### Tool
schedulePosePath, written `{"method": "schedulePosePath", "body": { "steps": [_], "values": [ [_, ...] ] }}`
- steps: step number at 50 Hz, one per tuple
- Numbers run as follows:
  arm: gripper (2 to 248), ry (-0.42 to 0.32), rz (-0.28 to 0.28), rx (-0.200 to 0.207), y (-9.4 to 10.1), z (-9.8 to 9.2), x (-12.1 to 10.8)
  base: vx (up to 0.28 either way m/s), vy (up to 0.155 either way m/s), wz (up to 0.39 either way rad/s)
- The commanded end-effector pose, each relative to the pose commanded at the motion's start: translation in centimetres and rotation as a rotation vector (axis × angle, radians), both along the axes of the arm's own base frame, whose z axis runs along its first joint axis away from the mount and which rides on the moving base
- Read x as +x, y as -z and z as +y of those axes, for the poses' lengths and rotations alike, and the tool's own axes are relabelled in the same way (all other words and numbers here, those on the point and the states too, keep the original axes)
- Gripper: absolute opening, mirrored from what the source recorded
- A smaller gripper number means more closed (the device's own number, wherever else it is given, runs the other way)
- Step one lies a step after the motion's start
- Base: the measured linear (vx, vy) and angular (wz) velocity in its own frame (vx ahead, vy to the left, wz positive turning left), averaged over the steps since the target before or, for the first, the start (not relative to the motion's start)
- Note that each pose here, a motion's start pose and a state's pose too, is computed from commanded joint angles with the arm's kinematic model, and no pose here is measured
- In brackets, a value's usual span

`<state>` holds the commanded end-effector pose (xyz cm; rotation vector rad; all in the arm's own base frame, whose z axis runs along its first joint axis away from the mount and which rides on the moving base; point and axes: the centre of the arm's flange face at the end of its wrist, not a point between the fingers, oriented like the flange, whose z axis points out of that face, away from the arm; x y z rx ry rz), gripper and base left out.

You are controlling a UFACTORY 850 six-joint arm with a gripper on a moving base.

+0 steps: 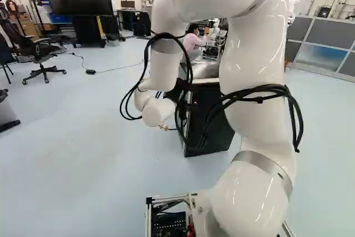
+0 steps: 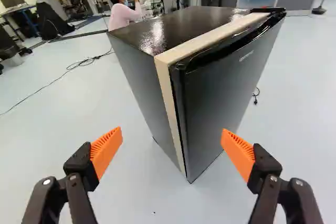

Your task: Grab a drink from the fridge

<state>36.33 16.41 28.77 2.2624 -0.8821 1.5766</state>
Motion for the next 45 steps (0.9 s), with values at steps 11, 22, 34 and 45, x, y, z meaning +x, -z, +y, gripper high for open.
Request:
{"method": "schedulePosePath", "body": {
  "steps": [11, 22, 34, 45],
  "values": [
    [247, 0.097, -0.017, 0.02, 0.1, 0.4, 1.9, 0.0, 0.0, 0.0],
    [247, 0.203, -0.034, 0.042, 0.3, 0.3, 3.9, 0.0, 0.0, 0.0],
    [247, 0.268, -0.052, 0.063, 0.4, 0.3, 6.1, 0.0, 0.0, 0.0],
    [247, 0.284, -0.064, 0.073, 0.4, 0.4, 7.4, 0.0, 0.0, 0.0]
  ]
}}
